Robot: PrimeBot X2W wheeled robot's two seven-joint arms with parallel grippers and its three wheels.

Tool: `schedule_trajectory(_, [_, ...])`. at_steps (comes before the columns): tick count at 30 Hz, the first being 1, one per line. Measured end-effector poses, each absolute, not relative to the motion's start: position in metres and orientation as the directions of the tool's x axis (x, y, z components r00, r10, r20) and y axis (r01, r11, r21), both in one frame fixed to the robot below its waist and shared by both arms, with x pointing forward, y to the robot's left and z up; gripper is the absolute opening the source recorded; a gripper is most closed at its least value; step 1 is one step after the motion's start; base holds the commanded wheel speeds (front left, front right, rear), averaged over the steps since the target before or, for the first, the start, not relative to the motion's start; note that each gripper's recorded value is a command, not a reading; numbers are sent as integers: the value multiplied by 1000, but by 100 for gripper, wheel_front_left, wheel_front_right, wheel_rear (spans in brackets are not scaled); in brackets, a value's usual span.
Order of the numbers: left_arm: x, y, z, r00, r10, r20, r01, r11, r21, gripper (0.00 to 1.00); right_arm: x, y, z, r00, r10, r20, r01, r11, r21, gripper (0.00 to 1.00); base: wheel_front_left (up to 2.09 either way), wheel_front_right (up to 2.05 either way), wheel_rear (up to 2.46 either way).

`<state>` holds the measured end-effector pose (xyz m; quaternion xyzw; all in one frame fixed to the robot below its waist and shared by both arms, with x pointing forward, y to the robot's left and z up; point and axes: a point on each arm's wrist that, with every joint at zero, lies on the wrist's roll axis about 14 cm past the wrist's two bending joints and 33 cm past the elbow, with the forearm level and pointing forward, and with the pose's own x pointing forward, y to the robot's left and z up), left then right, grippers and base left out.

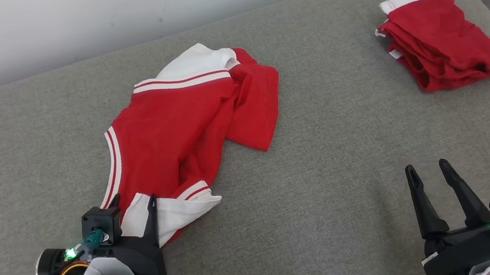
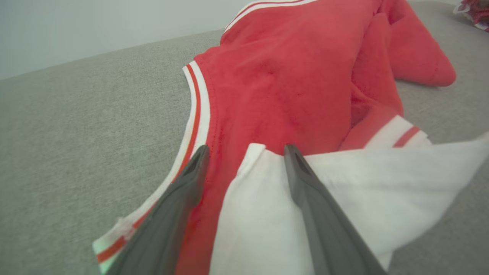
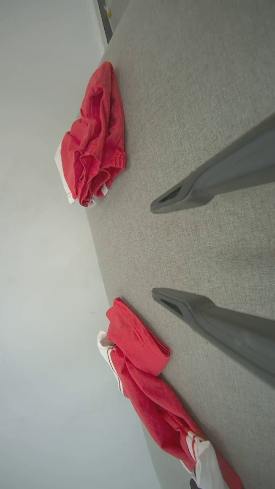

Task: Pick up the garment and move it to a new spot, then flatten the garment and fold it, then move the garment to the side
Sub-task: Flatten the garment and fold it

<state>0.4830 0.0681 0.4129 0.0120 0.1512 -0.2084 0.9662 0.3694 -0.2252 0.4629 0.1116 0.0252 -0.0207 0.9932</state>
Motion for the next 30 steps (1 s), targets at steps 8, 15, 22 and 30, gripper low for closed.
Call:
schedule_trajectory(8, [481, 62, 407, 856, -411, -313, 417, 907, -52, 0, 368, -230, 466, 998, -51, -47, 60, 974, 218, 100, 0, 0, 0])
schedule_trajectory(15, [495, 81, 441, 905, -377, -196, 384, 923, -5, 0, 372, -223, 470, 999, -32, -30, 38, 973, 228, 100, 0, 0, 0])
schedule_trajectory(22, [488, 87, 489, 922, -385, -35, 387, 920, 60, 0, 372, -205, 468, 999, 13, -32, -5, 970, 245, 100, 0, 0, 0])
schedule_trajectory(30, [418, 88, 482, 921, -390, -8, 390, 920, 28, 0, 373, -186, 469, 997, 68, -25, -59, 965, 256, 100, 0, 0, 0])
